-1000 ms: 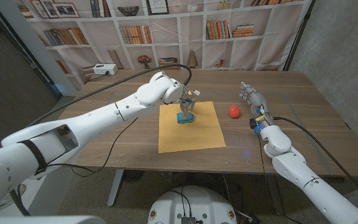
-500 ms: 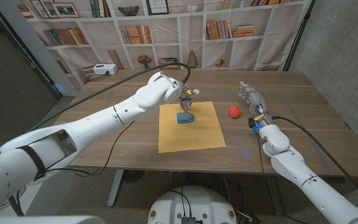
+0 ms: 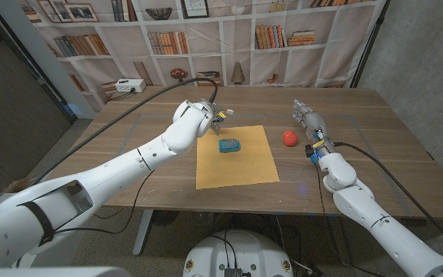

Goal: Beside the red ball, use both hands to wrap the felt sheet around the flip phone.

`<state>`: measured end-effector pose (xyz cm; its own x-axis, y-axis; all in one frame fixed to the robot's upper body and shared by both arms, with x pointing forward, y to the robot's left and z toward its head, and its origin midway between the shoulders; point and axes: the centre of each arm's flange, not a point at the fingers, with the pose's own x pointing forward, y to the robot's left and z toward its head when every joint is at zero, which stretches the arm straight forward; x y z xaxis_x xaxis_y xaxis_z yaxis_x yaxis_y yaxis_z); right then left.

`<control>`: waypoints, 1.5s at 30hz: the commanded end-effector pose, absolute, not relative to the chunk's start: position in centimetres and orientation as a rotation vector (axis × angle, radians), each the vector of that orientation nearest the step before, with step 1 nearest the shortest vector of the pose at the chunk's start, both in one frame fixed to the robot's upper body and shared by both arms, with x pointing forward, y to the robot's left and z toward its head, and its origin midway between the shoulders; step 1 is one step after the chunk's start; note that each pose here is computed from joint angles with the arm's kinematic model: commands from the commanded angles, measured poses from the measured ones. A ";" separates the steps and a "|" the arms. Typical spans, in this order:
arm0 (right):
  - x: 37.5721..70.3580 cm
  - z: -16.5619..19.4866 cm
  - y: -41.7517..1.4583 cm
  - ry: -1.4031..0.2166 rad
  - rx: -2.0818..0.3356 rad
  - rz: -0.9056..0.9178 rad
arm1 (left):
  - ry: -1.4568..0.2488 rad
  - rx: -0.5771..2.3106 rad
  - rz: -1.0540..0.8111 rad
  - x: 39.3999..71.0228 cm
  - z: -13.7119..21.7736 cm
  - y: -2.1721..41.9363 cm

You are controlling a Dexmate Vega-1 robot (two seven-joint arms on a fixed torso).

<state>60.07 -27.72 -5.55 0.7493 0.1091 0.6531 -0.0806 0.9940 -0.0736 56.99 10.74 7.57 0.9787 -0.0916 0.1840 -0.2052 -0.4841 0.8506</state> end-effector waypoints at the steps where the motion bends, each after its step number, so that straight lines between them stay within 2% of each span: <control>1: 60.2 -5.3 -27.3 -0.715 -0.051 0.119 | -0.021 2.060 0.259 58.9 5.3 13.6; 15: 60.0 -5.5 -27.6 -0.714 -0.053 0.114 | 0.102 2.088 0.273 61.4 4.0 14.0; 26: 59.9 -5.5 -27.9 -0.713 -0.052 0.103 | 0.112 2.090 0.254 62.9 3.6 13.8; 34: 60.1 -5.2 -28.0 -0.714 -0.056 0.100 | 0.132 2.059 0.175 64.5 3.3 13.9; 45: 60.4 -5.2 -28.4 -0.708 -0.058 0.081 | 0.039 2.067 0.136 65.8 2.7 12.8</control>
<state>60.09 -27.94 -5.22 0.7514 0.1098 0.6506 -0.0724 0.9938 -0.0840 64.40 13.63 3.58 0.9852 0.1471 0.0878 -0.0067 -0.4786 0.8780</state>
